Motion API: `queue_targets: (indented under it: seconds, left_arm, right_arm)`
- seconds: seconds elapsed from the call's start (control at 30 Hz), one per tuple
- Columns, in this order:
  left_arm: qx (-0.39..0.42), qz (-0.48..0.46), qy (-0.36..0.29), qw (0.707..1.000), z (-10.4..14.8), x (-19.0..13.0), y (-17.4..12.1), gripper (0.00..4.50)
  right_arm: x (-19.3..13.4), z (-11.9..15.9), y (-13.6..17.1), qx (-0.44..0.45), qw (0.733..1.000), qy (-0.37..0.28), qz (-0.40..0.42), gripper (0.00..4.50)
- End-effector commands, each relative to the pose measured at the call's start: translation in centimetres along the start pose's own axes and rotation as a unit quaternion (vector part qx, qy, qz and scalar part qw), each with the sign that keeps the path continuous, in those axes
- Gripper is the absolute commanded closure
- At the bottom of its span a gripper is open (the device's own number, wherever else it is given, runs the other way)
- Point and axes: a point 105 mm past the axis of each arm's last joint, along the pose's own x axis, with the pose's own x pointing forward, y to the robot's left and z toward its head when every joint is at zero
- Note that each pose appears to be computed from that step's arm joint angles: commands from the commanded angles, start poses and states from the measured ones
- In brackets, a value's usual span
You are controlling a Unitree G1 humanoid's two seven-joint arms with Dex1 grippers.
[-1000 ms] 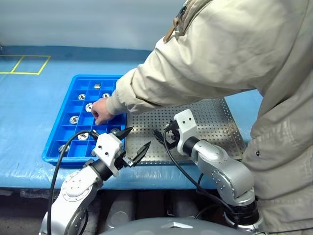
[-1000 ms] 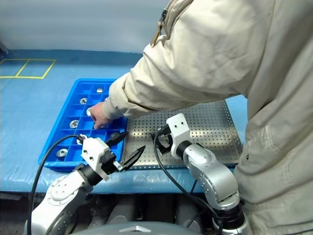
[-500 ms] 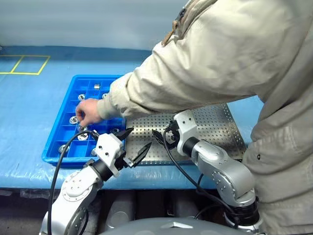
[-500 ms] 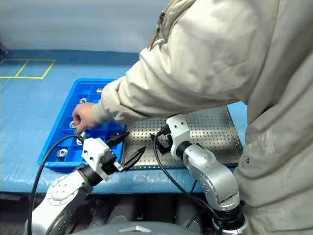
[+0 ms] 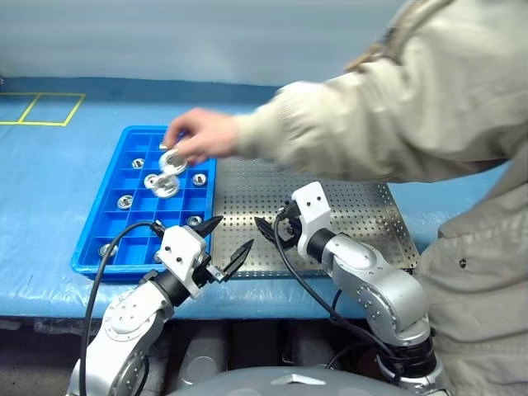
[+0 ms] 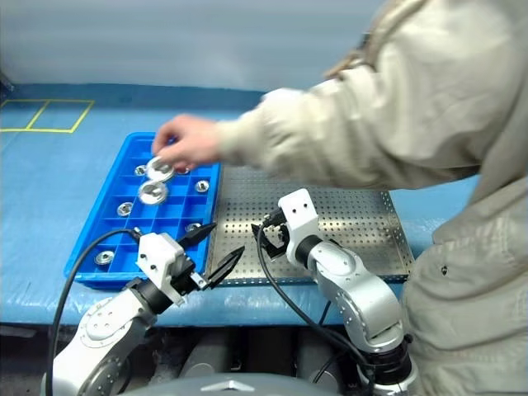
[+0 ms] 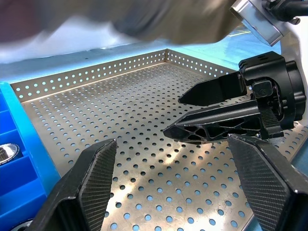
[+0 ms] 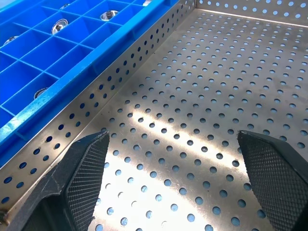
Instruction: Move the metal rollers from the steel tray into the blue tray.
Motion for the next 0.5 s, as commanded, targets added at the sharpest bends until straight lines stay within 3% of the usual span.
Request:
queue_targets:
  seconds: [0.03,0.5]
  left_arm:
    - [0.006,0.000,-0.016,1.000,0.78,-0.02,-0.03,0.47]
    - [0.008,-0.009,-0.019,1.000,1.02,0.20,0.11,0.47]
  right_arm:
    - [-0.29,1.27,0.27,-0.008,1.000,-0.024,0.003,0.03]
    - [0.02,1.17,0.27,-0.004,1.000,-0.022,-0.005,0.03]
